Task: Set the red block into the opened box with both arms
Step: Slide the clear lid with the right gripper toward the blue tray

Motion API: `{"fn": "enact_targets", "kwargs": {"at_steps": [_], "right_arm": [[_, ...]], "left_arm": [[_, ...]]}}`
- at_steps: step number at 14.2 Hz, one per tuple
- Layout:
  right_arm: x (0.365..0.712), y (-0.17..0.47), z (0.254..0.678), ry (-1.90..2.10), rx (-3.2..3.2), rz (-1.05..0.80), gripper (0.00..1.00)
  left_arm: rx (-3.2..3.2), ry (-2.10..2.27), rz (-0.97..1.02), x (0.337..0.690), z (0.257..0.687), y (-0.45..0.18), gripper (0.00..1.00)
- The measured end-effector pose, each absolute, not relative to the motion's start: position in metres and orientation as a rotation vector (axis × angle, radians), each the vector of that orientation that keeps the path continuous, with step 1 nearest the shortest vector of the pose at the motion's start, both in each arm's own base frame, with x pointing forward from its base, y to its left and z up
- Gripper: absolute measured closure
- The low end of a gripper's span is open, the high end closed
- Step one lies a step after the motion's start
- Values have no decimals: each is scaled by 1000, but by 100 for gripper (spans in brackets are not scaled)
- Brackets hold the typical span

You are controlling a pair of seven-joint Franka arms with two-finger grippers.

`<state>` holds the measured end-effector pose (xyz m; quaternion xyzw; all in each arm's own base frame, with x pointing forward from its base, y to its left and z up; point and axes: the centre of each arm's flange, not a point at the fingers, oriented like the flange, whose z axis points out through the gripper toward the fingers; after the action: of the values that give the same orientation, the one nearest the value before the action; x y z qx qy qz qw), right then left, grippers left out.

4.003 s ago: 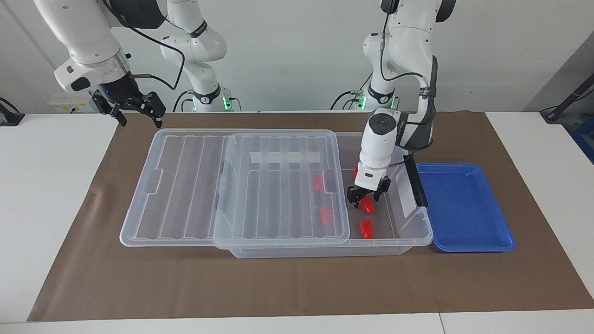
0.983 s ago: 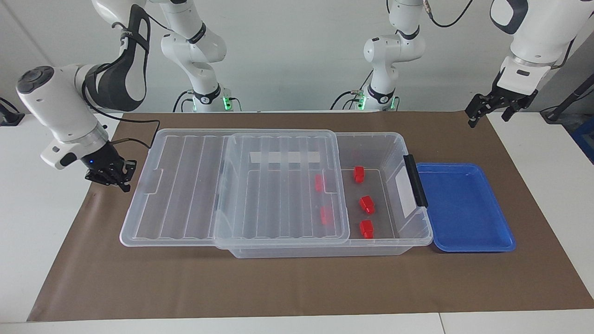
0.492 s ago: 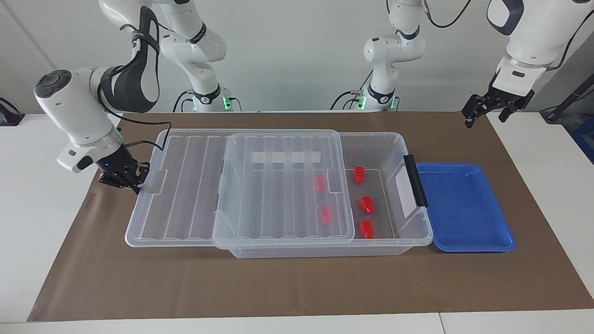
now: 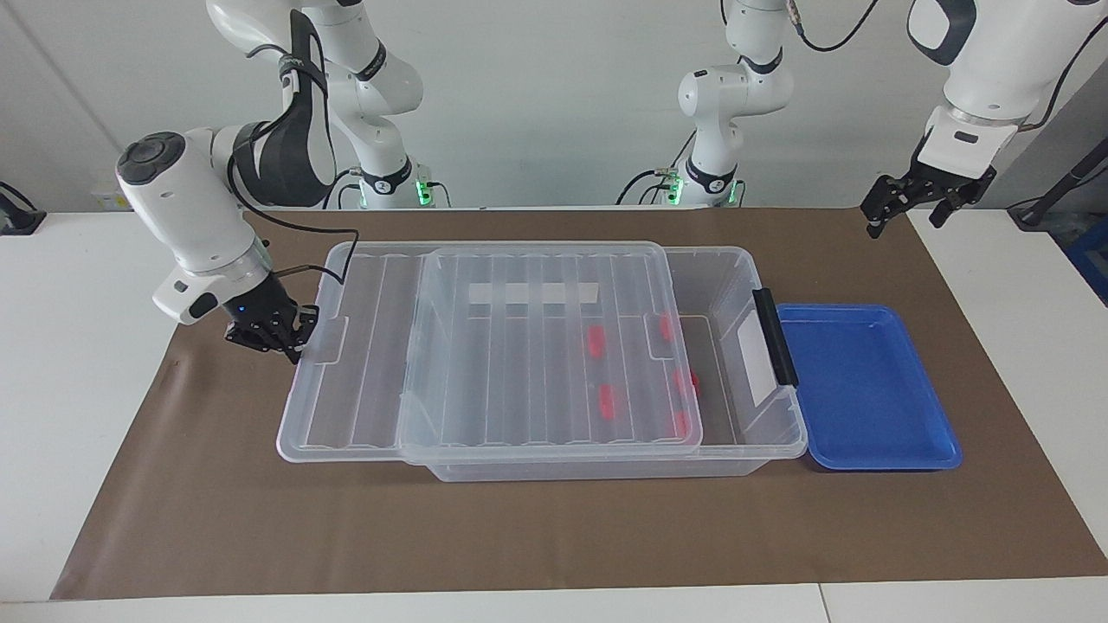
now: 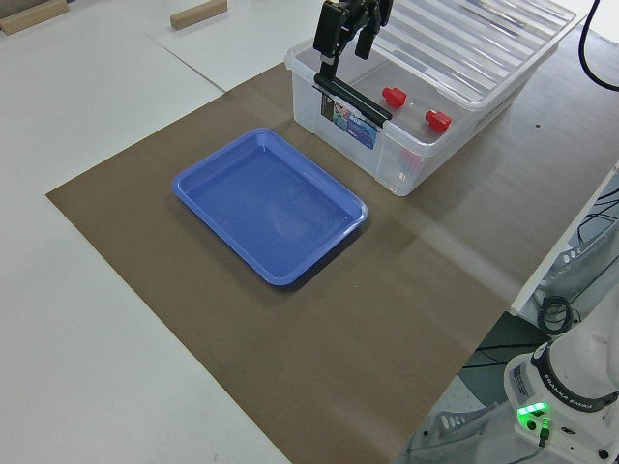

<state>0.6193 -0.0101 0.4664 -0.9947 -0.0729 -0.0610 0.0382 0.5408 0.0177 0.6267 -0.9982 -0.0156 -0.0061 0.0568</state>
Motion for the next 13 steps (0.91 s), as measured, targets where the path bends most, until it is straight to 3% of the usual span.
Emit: {"fn": "enact_targets", "kwargs": {"at_steps": [13], "right_arm": [[618,73,468,-98,-3037,-198,99]], "left_arm": [[-3028,-38,-24,541,627,14,0]]}}
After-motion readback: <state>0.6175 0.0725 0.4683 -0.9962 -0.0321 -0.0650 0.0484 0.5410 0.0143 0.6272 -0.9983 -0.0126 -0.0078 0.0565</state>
